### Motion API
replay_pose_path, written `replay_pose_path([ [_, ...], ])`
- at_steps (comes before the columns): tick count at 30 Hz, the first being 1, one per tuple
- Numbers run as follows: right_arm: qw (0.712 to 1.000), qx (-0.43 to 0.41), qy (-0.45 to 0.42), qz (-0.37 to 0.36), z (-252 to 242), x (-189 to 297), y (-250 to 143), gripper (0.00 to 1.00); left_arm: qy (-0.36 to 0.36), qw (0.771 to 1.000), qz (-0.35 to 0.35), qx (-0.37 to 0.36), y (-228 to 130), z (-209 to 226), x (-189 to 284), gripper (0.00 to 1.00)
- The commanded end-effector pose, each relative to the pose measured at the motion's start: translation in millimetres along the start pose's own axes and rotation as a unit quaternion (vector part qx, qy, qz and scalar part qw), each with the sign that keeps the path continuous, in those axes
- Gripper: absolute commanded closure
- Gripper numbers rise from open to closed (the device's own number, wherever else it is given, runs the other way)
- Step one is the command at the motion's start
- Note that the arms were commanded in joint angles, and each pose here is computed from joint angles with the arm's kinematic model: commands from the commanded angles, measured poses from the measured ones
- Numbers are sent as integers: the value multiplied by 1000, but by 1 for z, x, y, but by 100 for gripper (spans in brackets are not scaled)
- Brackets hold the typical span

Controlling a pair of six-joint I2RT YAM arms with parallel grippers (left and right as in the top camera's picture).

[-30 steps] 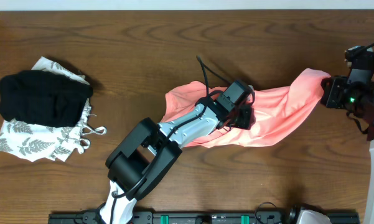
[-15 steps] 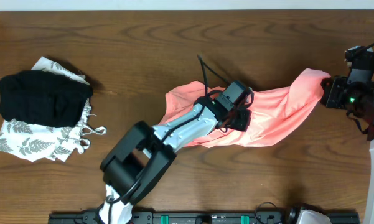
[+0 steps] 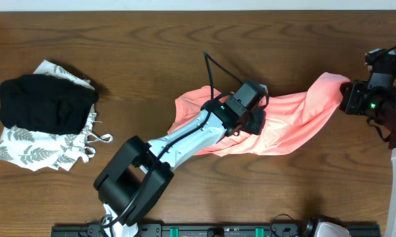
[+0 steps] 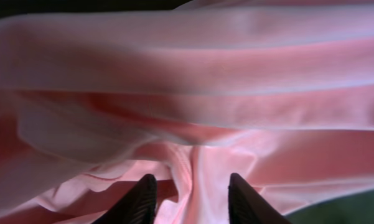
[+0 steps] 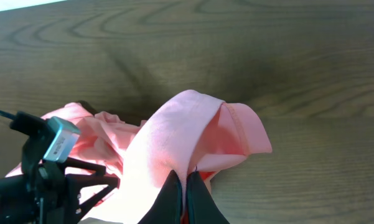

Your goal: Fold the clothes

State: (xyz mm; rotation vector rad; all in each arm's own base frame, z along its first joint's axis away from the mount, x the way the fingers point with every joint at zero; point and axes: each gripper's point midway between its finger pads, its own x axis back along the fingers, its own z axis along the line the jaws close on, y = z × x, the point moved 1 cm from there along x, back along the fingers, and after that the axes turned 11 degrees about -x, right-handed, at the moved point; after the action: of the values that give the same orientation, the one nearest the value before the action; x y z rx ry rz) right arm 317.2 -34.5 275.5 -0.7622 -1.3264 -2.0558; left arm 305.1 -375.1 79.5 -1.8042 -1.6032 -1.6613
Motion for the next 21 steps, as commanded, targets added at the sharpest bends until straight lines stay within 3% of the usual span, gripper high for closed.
replay_pose_path([
  [1,1000,-2,3,-8,4,4,5,99,15,999,25,35,-14,12,-19,57],
  [21,1000,-2,3,-8,4,4,5,99,-46,998,16,28,-9,-5,-34,61],
])
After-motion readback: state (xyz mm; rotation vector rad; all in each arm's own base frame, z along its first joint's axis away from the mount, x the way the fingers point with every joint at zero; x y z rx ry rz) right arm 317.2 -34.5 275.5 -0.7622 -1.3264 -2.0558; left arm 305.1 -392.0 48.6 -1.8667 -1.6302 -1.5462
